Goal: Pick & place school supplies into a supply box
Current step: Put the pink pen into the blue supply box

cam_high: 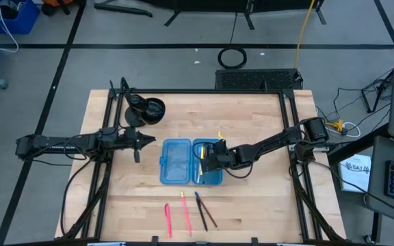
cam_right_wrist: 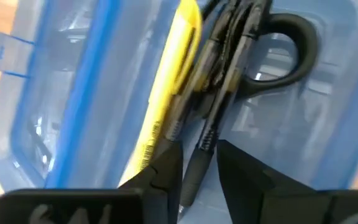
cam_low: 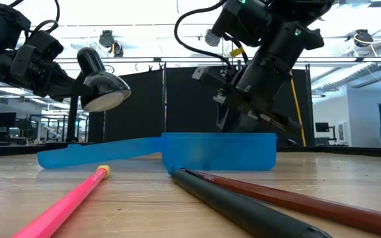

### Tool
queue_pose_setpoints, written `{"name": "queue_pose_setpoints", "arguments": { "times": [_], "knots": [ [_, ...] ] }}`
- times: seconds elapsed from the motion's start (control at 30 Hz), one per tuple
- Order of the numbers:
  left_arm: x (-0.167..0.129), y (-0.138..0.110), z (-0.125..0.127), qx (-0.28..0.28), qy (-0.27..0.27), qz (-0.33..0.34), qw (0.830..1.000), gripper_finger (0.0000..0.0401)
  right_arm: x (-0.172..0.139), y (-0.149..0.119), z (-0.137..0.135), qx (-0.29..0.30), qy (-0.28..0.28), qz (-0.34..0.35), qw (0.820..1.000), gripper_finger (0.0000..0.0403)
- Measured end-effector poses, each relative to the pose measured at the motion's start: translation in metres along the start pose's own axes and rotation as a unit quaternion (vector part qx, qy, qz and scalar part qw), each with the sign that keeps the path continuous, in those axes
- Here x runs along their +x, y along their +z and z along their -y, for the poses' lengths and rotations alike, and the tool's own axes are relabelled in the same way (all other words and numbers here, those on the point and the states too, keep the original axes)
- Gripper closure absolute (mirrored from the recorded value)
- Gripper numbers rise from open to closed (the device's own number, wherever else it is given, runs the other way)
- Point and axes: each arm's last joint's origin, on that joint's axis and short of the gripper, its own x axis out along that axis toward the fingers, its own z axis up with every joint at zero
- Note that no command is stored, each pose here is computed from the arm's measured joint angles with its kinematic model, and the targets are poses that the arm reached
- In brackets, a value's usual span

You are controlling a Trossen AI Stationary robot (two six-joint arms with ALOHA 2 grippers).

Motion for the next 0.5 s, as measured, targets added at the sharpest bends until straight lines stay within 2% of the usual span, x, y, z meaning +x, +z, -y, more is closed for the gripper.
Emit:
{"name": "queue_pose_setpoints", "arguments": {
  "times": [0.2,0.33,0.43,0.5],
  "knots": [
    [0.000,0.000,0.000,0.000,-0.003,0.000,1.000,0.0370,-0.005,0.003,-0.003,-0.042,0.008,0.024,0.999,0.0306],
    [0.000,0.000,0.001,0.000,-0.015,-0.001,1.000,0.0370,-0.028,0.007,-0.009,-0.088,0.023,0.069,0.993,0.0313],
    [0.000,-0.001,0.002,0.004,-0.029,-0.004,1.000,0.0370,-0.053,0.010,-0.014,-0.153,0.040,0.096,0.983,0.0317],
    [0.000,-0.002,0.002,0.010,-0.035,-0.010,0.999,0.0370,-0.074,0.010,-0.018,-0.211,0.045,0.140,0.966,0.0319]
  ]
}}
